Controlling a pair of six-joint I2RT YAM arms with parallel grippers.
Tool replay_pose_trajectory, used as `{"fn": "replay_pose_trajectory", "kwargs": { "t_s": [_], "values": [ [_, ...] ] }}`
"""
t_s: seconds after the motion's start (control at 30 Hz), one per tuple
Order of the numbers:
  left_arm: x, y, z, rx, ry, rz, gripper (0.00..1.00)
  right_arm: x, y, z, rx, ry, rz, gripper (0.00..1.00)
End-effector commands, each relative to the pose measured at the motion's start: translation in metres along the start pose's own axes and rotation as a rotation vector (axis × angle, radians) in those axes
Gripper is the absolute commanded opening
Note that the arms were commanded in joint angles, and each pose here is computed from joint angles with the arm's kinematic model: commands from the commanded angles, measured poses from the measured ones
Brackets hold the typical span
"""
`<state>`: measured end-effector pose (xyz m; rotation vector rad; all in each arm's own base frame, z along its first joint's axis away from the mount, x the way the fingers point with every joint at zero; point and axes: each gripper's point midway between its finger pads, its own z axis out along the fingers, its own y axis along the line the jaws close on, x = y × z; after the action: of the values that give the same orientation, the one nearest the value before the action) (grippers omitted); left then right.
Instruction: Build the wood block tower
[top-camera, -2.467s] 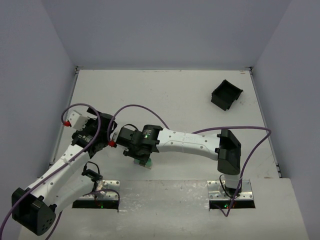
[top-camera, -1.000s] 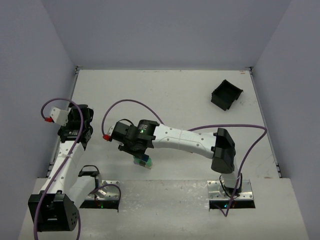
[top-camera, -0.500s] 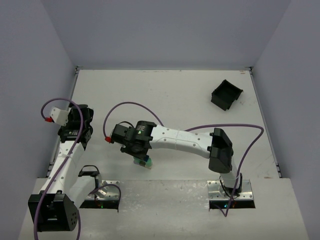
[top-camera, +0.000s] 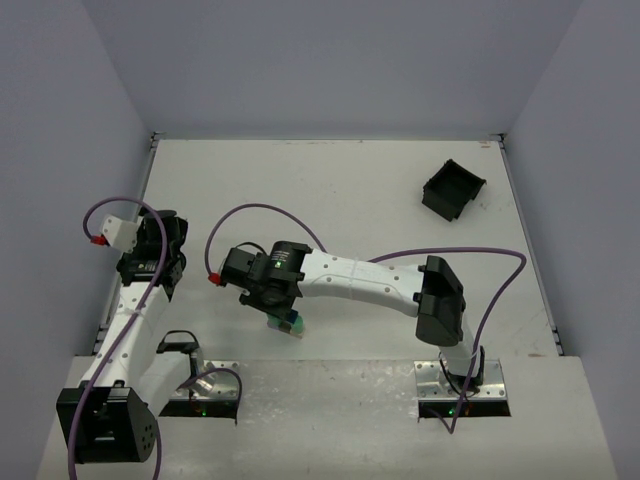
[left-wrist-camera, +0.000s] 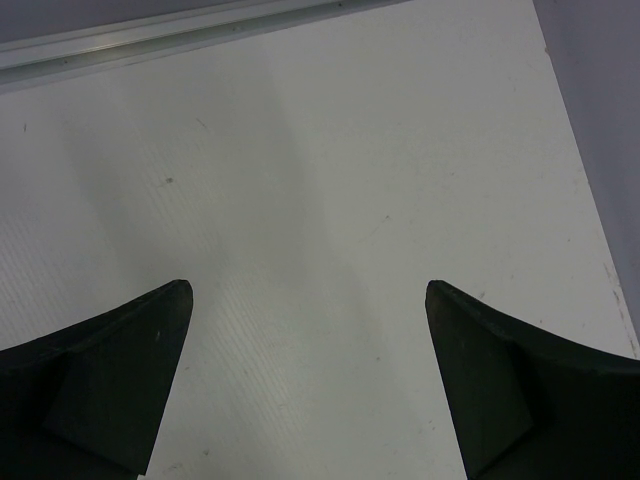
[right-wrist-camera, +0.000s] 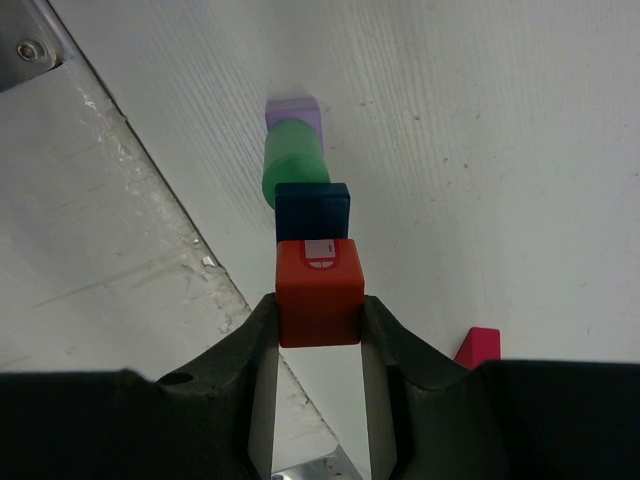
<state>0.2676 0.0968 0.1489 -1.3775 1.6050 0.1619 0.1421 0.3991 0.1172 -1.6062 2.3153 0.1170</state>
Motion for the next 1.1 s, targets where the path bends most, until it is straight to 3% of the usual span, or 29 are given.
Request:
{"fn": "replay_pose_trajectory", "kwargs": {
  "t_s": [0.0, 1.07],
  "values": [
    [-0.0064, -0.0071, -0.0021, 0.034, -0.015, -0.017, 1.00, -0.0137, 0.0039, -0.0056, -0.022, -0.055, 0.025, 0.32],
    [-0.0074, -0.0092, -0.0056, 0.063, -0.015, -0.017, 1.00, -0.0068, -0.0031, 0.0015, 0.001, -0.033, 0.042, 0.35]
  ]
}}
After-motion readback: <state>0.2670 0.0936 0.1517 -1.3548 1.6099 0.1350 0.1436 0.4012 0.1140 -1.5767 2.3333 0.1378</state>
